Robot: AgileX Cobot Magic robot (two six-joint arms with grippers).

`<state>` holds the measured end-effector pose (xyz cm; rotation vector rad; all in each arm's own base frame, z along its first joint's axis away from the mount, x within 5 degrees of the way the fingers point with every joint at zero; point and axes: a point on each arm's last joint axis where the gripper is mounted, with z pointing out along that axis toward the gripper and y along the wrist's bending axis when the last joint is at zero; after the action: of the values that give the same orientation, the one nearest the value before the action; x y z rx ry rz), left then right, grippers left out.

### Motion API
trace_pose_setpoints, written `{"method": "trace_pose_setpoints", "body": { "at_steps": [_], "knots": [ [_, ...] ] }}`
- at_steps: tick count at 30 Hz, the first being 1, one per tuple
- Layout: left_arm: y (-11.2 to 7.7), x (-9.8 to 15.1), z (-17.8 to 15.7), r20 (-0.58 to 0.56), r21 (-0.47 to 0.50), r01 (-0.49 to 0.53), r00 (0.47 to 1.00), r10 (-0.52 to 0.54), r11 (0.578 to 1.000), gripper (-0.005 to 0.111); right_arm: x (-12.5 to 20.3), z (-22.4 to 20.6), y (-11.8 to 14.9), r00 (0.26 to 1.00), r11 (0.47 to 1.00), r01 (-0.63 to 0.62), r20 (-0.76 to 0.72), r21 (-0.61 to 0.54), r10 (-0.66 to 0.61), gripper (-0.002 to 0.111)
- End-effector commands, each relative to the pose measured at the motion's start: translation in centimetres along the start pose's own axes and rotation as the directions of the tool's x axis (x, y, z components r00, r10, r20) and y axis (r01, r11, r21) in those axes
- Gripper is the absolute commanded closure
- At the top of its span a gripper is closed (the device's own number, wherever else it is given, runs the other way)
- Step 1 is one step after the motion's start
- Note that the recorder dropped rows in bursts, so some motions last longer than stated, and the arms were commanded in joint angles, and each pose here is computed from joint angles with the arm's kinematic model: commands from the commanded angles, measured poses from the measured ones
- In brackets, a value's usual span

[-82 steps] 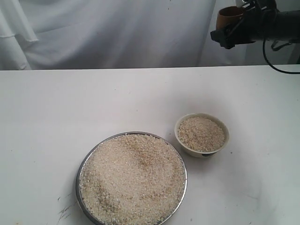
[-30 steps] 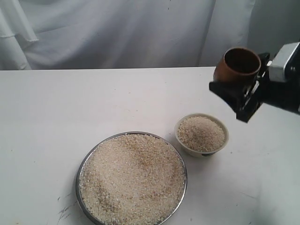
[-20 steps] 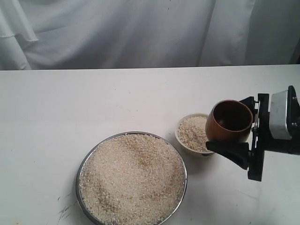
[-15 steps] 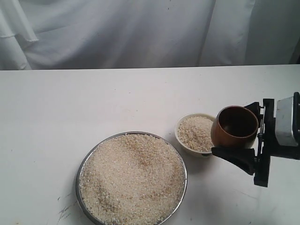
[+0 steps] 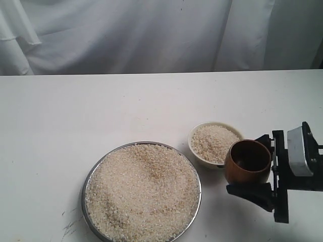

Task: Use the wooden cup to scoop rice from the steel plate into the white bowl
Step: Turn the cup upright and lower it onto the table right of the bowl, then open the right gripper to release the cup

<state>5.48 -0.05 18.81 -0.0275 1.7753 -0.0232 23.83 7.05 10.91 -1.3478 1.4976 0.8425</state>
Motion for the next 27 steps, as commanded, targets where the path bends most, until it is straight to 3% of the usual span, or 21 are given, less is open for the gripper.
{"method": "trace_pose_setpoints", "body": {
  "at_steps": [1,11,16,20,23,27],
  "knots": [
    [0.0,0.1,0.0,0.007,0.002,0.004,1.000,-0.004,1.000,0.107,0.3,-0.3,1.0,0.999,0.995,0.038,0.003,-0.087,-0.038,0.108],
    [0.0,0.1,0.0,0.007,0.002,0.004,1.000,-0.004,1.000,0.107,3.4,-0.8,1.4,0.995,0.992,0.097,0.006,-0.086,-0.096,0.108],
    [0.0,0.1,0.0,0.007,0.002,0.004,1.000,-0.004,1.000,0.107,5.7,0.0,1.2,0.995,0.977,0.097,0.016,-0.188,-0.095,0.108],
    [0.0,0.1,0.0,0.007,0.002,0.004,1.000,-0.004,1.000,0.107,6.3,0.3,0.4,0.999,0.991,-0.037,-0.003,-0.126,0.037,0.108],
    [0.0,0.1,0.0,0.007,0.002,0.004,1.000,-0.004,1.000,0.107,6.3,0.3,0.6,1.000,0.988,-0.028,-0.003,-0.151,0.028,0.107],
    [0.0,0.1,0.0,0.007,0.002,0.004,1.000,-0.004,1.000,0.107,6.3,0.3,0.7,0.998,0.985,-0.064,-0.009,-0.158,0.063,0.087]
  ]
}}
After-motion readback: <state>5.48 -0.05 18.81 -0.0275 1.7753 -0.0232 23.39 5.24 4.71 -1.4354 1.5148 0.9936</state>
